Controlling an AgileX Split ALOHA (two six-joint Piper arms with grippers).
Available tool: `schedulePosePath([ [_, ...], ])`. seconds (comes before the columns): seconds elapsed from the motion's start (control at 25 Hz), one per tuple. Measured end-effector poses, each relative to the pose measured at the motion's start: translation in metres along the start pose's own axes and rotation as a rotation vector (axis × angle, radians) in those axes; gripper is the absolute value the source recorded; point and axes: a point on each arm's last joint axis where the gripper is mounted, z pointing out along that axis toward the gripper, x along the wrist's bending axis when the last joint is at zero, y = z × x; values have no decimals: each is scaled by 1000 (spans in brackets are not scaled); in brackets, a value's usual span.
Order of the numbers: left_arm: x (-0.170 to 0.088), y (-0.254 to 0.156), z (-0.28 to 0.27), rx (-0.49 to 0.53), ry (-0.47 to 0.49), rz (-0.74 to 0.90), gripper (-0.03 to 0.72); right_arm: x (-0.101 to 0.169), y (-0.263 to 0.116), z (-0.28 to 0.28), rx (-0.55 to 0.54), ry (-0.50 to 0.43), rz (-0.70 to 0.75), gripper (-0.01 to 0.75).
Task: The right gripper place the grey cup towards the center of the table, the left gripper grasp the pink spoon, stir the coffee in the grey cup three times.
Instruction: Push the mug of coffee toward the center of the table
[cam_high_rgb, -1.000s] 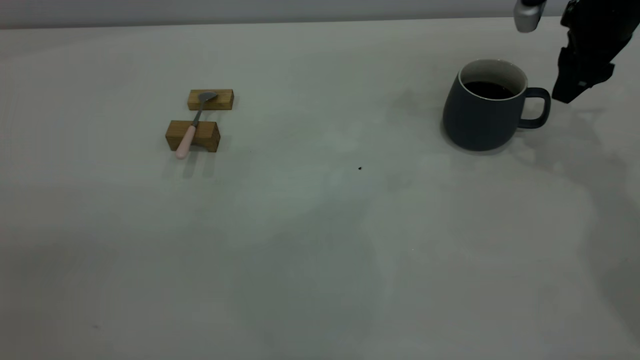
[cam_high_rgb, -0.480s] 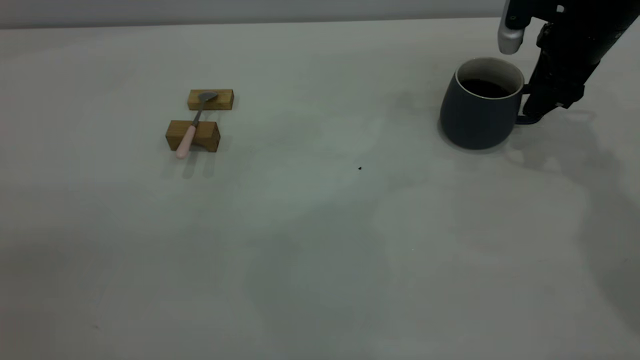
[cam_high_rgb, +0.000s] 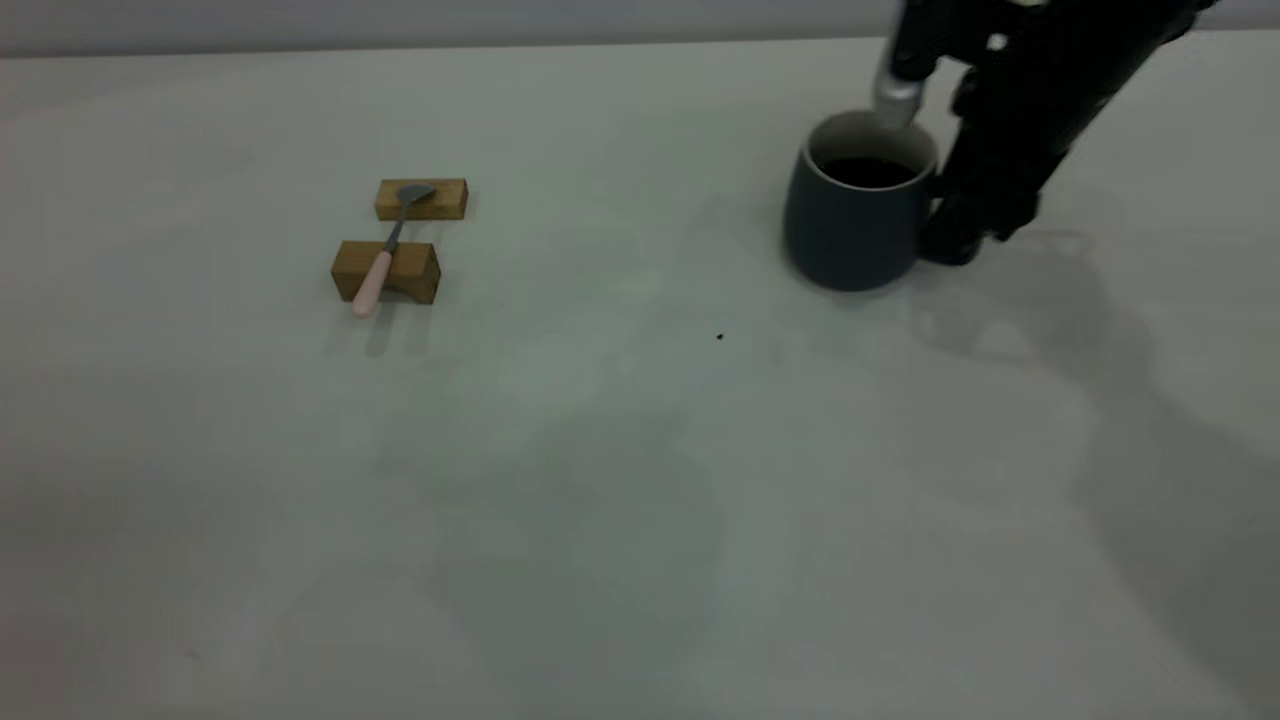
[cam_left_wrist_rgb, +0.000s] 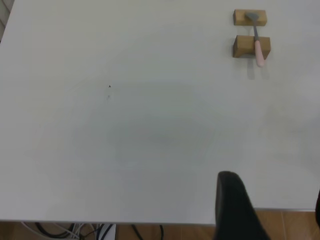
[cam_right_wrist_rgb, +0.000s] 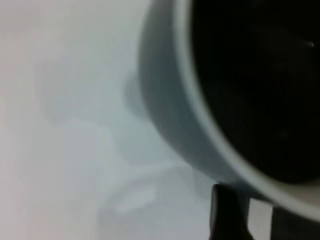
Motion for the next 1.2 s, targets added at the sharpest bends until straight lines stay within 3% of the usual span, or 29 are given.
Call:
schedulePosePath([
  [0.4, 0, 0, 0, 0, 0, 0, 459, 32, 60, 9, -63, -31, -91, 483],
  [0.88, 0, 0, 0, 0, 0, 0, 459, 49, 88, 12, -116, -65, -63, 483],
  [1.2, 0, 0, 0, 0, 0, 0, 459, 38, 78, -12, -140, 60, 29, 483],
])
